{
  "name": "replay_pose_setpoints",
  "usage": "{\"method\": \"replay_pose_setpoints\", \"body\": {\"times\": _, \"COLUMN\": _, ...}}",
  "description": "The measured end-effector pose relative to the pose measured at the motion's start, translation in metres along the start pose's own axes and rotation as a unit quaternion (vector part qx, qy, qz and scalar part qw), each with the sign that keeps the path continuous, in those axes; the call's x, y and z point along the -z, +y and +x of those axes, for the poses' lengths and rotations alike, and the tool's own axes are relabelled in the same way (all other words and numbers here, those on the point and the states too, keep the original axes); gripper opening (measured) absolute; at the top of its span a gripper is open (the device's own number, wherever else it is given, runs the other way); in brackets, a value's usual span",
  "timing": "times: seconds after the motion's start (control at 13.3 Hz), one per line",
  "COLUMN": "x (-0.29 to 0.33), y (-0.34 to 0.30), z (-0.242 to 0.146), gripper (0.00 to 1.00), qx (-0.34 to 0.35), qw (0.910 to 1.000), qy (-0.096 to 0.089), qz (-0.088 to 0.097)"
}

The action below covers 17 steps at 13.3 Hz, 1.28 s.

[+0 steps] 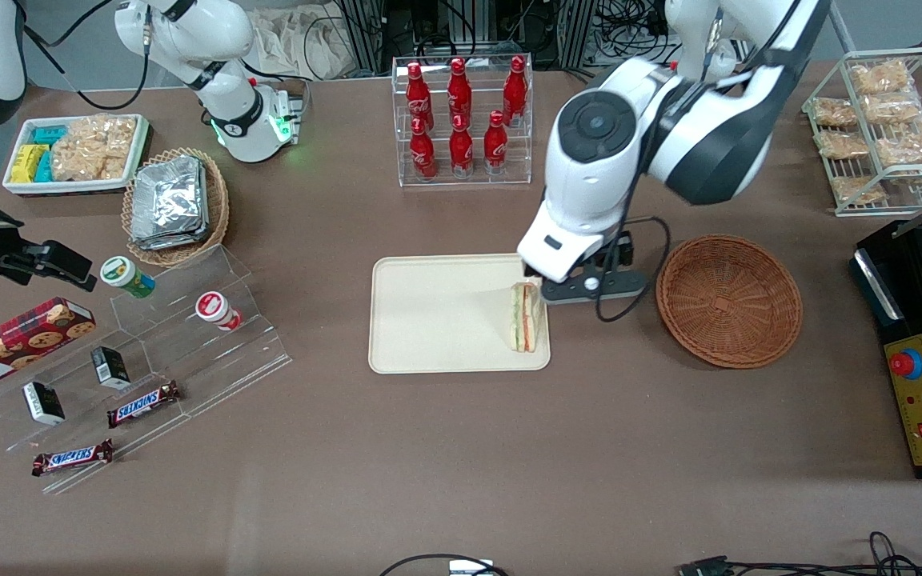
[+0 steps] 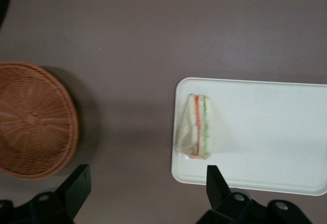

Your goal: Place sandwich from basket to tray

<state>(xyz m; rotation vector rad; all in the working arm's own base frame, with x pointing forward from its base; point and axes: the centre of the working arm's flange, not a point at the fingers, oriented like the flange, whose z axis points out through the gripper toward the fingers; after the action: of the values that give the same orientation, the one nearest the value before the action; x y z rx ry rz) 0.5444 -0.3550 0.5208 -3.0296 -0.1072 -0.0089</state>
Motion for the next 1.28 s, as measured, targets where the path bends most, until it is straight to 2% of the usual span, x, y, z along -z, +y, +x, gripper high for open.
{"method": "replay_pose_setpoints", "body": {"times": 0.15, "x": 0.025, "y": -0.036, "z": 0.01, "gripper": 1.0, "qx": -0.002, "qw": 1.0, "qy": 0.006, "qz": -0.004}}
{"method": "replay_pose_setpoints", "body": {"times": 0.38, "x": 0.053, "y": -0.092, "z": 0.016, "gripper": 1.0, "qx": 0.009, "qw": 0.9999, "qy": -0.005, "qz": -0.002}}
{"method": "replay_pose_setpoints", "body": {"times": 0.53, "x": 0.066, "y": -0.129, "z": 0.019, "gripper": 1.0, "qx": 0.018, "qw": 0.9998, "qy": -0.005, "qz": -0.005}}
{"method": "replay_pose_setpoints", "body": {"times": 0.83, "x": 0.062, "y": -0.24, "z": 0.023, "gripper": 1.0, "qx": 0.001, "qw": 0.9992, "qy": -0.029, "qz": -0.026}}
{"method": "replay_pose_setpoints", "body": {"times": 1.05, "x": 0.062, "y": -0.305, "z": 0.02, "gripper": 1.0, "qx": -0.017, "qw": 0.9989, "qy": -0.031, "qz": -0.032}}
{"method": "replay_pose_setpoints", "body": {"times": 1.28, "x": 0.058, "y": -0.33, "z": 0.022, "gripper": 1.0, "qx": -0.029, "qw": 0.9984, "qy": -0.036, "qz": -0.034}}
